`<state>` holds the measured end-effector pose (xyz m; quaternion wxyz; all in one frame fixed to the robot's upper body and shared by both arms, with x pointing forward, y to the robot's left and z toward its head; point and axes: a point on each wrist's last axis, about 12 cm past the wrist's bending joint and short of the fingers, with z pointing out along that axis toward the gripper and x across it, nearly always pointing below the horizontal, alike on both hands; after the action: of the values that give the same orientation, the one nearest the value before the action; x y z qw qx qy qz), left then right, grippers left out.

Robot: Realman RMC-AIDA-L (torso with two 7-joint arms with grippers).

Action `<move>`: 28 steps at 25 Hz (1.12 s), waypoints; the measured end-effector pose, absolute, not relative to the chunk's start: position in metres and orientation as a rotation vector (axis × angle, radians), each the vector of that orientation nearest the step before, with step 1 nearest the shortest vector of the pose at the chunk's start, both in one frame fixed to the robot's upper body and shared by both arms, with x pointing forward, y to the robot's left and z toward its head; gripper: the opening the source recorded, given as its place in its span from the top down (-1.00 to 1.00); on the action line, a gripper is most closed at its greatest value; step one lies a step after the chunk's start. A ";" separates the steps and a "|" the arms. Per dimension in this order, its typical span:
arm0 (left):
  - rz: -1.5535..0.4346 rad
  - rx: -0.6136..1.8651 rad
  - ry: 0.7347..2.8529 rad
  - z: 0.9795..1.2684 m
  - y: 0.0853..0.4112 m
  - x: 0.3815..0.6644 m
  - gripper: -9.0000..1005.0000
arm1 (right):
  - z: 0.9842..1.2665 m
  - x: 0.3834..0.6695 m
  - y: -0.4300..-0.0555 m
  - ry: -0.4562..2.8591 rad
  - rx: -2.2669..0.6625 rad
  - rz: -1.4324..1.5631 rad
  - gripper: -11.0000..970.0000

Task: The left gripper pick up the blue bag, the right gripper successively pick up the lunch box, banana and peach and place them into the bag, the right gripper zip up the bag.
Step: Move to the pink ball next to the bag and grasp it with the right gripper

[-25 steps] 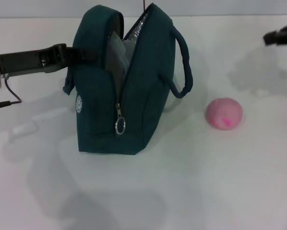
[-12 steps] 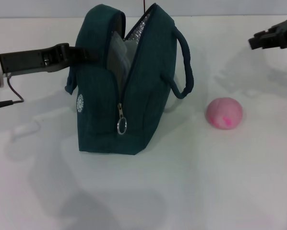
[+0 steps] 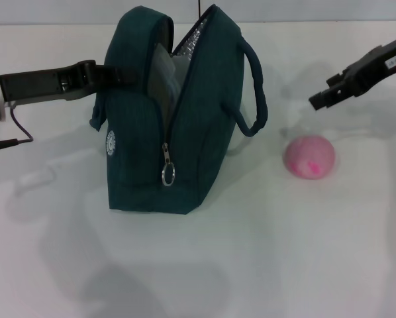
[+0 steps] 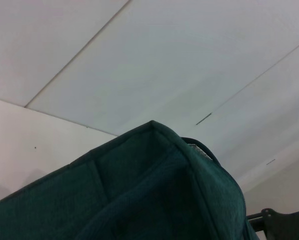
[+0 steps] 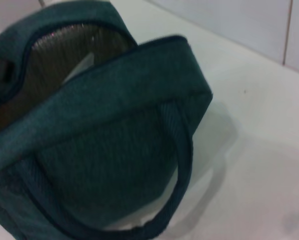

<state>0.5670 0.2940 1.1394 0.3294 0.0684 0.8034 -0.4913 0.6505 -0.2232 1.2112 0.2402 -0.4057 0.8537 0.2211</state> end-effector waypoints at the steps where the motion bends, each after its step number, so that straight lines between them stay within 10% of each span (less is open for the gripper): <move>1: -1.285 0.179 2.102 1.139 0.294 0.567 0.91 | 1.210 0.651 -0.220 2.349 -1.120 0.597 -0.01; 10: -1.294 0.185 2.099 1.140 0.291 0.568 0.91 | 1.187 0.648 -0.196 2.406 -1.212 0.559 -0.70; 28: -1.298 0.180 2.100 1.138 0.291 0.566 0.91 | 1.156 0.644 -0.176 2.497 -1.309 0.448 -0.67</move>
<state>0.5663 0.2908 1.1384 0.3272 0.0689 0.8016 -0.4956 0.6439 -0.1756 1.1559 0.1429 -0.4538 0.8657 0.1555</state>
